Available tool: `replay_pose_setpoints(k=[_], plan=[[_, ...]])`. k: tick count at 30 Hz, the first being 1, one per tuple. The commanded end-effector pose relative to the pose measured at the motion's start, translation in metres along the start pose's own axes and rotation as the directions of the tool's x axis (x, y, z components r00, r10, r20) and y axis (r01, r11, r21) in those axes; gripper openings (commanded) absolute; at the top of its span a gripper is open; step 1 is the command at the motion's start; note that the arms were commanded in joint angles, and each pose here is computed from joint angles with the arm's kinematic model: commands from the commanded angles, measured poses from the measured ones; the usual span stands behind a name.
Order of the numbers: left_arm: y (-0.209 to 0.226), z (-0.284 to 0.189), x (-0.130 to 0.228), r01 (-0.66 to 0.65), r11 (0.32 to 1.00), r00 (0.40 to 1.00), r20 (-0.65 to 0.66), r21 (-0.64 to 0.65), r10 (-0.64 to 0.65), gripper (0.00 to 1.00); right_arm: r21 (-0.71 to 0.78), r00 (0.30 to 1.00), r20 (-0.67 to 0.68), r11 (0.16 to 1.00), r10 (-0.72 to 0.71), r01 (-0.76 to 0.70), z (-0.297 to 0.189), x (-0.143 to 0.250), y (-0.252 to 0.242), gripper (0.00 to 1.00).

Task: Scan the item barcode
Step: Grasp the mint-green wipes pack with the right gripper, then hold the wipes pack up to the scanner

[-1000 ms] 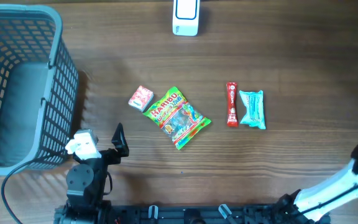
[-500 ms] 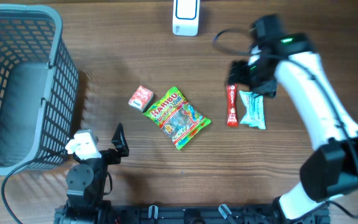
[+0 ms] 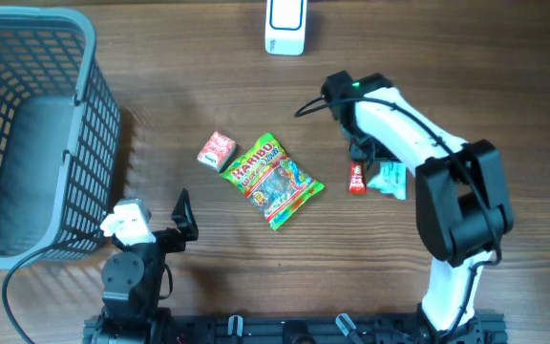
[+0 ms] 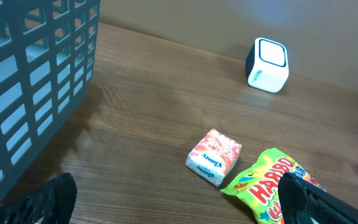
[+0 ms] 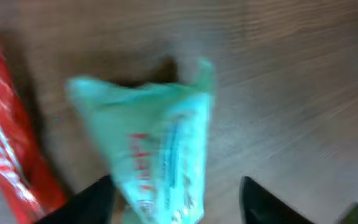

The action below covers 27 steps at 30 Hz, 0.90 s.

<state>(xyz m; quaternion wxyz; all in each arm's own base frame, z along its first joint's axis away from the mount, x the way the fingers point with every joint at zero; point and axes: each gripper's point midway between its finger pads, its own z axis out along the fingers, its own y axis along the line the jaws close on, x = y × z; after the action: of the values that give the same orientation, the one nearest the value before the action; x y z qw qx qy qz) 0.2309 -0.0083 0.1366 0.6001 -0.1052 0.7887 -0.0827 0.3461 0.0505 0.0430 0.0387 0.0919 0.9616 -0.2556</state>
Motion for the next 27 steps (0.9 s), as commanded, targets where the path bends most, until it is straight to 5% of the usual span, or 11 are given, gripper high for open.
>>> replay_pose_setpoints(k=[1,9,10,12,14,19,21,23,24,25,27], plan=[[0.0,0.001,0.001,0.011,1.0,1.0,0.002,-0.002,-0.011,1.0,-0.068,0.997,-0.064,0.997,-0.033,0.029,0.009,0.008,0.013,0.62],[0.0,0.001,0.001,0.011,1.0,1.0,0.002,-0.002,-0.011,1.0,-0.01,0.983,-0.148,0.994,0.105,-0.108,0.048,0.052,0.013,0.81],[0.0,0.001,0.001,0.011,1.0,1.0,0.002,-0.002,-0.011,1.0,-0.022,0.983,-0.14,0.992,0.119,-0.124,0.052,0.05,0.016,0.78],[0.0,0.001,0.001,0.011,1.0,1.0,0.002,-0.002,-0.011,1.0,-0.064,0.981,-0.121,0.985,0.15,-0.159,0.053,0.041,0.024,0.56],[0.0,0.001,0.001,0.011,1.0,1.0,0.002,-0.002,-0.011,1.0,-0.062,0.979,-0.102,0.981,0.176,-0.183,0.054,0.037,0.024,0.51],[0.0,0.001,0.001,0.011,1.0,1.0,0.002,-0.002,-0.011,1.0,-0.037,0.98,-0.029,0.979,0.197,-0.198,0.055,0.022,0.019,0.8],[0.0,0.001,0.001,0.011,1.0,1.0,0.002,-0.002,-0.011,1.0,-0.044,0.977,-0.028,0.976,0.21,-0.211,0.056,0.02,0.018,0.79],[0.0,0.001,0.001,0.011,1.0,1.0,0.002,-0.002,-0.011,1.0,-0.077,0.965,-0.062,0.963,0.254,-0.258,0.06,0.02,0.021,0.49],[0.0,0.001,0.001,0.011,1.0,1.0,0.002,-0.002,-0.011,1.0,-0.092,0.959,-0.085,0.956,0.27,-0.278,0.061,0.021,0.023,0.22],[0.0,0.001,0.001,0.011,1.0,1.0,0.002,-0.002,-0.011,1.0,-0.12,0.947,-0.118,0.943,0.298,-0.311,0.063,0.024,0.028,0.08],[0.0,0.001,0.001,0.011,1.0,1.0,0.002,-0.002,-0.011,1.0,-0.208,0.935,-0.207,0.921,0.288,-0.329,0.06,0.03,0.044,0.04]])
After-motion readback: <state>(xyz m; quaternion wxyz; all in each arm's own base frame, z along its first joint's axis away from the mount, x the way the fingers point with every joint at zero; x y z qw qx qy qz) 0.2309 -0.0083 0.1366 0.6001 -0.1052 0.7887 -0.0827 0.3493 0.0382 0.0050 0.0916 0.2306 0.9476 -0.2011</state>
